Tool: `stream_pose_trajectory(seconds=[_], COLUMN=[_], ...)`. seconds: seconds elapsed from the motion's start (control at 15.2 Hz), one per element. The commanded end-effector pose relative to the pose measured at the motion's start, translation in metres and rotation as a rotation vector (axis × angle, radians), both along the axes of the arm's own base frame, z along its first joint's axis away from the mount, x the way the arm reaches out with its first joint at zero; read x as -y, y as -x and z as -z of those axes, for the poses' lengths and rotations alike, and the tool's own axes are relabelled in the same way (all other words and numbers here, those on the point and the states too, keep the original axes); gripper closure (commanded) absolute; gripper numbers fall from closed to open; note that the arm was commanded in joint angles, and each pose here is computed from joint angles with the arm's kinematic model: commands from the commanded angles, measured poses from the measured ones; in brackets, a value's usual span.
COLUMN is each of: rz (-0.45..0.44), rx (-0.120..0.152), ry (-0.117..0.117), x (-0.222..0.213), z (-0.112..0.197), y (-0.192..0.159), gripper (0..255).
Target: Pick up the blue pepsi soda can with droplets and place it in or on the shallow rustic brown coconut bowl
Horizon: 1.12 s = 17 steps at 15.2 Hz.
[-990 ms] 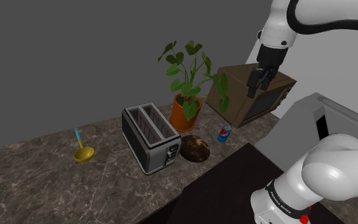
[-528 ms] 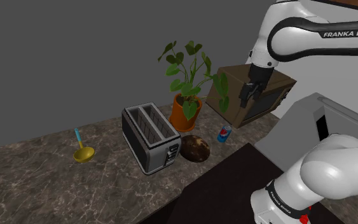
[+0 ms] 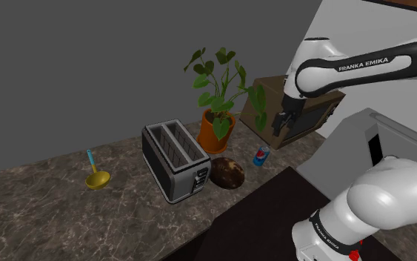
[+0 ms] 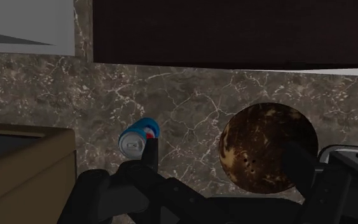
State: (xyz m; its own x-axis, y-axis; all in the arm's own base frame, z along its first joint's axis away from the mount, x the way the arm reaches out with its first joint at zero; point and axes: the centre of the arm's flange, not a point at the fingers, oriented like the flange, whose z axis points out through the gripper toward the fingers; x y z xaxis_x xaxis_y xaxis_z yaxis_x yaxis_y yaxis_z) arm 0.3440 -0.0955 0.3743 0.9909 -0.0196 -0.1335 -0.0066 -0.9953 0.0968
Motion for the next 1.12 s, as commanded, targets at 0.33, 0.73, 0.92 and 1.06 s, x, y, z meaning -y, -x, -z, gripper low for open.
stream_pose_trajectory(seconds=[0.33,0.73,0.92,1.06], rz=[0.019,0.036,0.045,0.05], rx=[0.012,0.021,0.025,0.028], ry=[-0.002,-0.003,-0.004,-0.004], x=[0.046,0.086,0.107,0.12], z=[0.079,0.145,0.178,0.2], y=[-0.022,-0.039,-0.047,-0.052], gripper=[0,0,0,0])
